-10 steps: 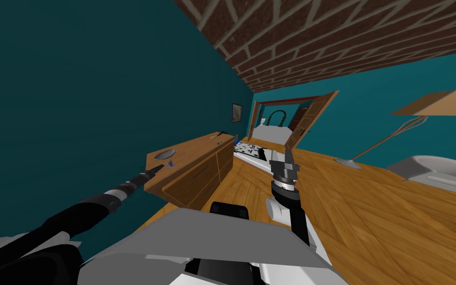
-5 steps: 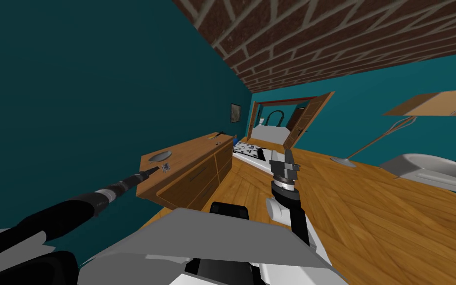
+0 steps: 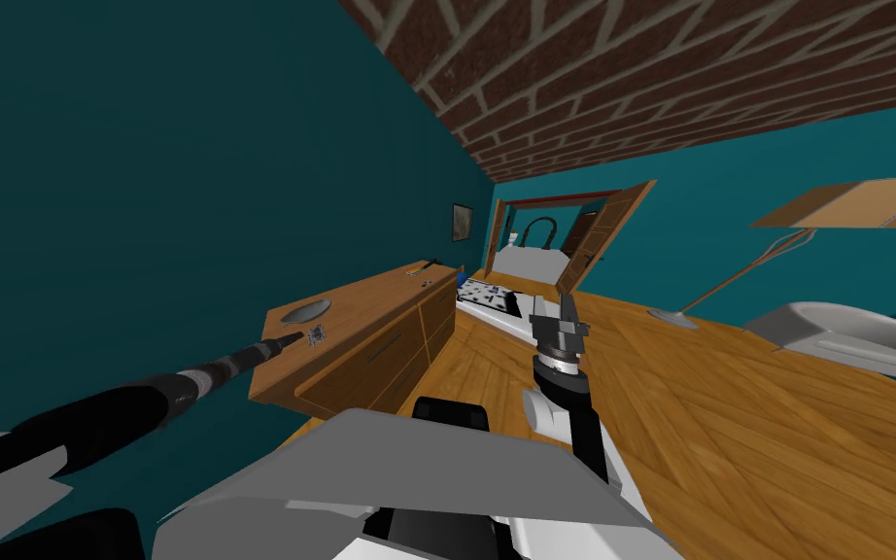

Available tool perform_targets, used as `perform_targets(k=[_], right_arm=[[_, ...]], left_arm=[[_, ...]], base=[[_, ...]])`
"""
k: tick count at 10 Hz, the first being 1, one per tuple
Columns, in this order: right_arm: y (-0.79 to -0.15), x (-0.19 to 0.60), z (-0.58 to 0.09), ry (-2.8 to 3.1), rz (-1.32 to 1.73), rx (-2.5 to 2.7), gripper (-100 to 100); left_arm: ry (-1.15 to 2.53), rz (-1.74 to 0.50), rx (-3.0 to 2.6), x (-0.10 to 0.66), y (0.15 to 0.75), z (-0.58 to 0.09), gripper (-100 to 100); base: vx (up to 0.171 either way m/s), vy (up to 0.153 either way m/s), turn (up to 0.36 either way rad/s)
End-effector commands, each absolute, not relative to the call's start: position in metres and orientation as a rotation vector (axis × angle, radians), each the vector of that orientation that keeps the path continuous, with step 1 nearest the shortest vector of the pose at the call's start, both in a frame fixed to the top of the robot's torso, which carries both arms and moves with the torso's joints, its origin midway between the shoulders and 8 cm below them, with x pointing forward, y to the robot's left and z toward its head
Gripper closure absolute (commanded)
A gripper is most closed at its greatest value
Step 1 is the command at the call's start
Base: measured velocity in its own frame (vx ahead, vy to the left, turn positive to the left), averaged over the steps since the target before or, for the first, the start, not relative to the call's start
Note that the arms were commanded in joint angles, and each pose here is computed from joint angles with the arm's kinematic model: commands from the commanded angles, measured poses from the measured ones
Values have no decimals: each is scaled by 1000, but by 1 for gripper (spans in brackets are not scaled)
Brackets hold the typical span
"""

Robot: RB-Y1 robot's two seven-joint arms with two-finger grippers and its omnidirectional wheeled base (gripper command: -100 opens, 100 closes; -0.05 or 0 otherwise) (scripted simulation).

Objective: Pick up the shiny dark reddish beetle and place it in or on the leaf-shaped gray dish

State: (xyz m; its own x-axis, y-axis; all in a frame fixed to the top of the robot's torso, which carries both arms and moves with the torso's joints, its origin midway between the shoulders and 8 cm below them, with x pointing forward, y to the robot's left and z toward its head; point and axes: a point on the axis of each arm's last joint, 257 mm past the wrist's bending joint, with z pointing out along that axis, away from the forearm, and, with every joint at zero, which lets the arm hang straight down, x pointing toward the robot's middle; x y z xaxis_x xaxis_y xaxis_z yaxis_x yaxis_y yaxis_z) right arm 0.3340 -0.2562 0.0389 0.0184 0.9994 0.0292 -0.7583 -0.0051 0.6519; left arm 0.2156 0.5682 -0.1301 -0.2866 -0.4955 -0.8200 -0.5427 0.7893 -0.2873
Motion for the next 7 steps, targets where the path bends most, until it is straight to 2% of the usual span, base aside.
perform_targets(k=[1,7], right_arm=[[-256,334,39,528,1491,582,0],[-256,334,39,528,1491,582,0]], left_arm=[[1980,106,-792,211,577,-130,-100],[2100,236,-844,193,598,-138,-100]], base=[[68,-22,-2],[76,-13,9]])
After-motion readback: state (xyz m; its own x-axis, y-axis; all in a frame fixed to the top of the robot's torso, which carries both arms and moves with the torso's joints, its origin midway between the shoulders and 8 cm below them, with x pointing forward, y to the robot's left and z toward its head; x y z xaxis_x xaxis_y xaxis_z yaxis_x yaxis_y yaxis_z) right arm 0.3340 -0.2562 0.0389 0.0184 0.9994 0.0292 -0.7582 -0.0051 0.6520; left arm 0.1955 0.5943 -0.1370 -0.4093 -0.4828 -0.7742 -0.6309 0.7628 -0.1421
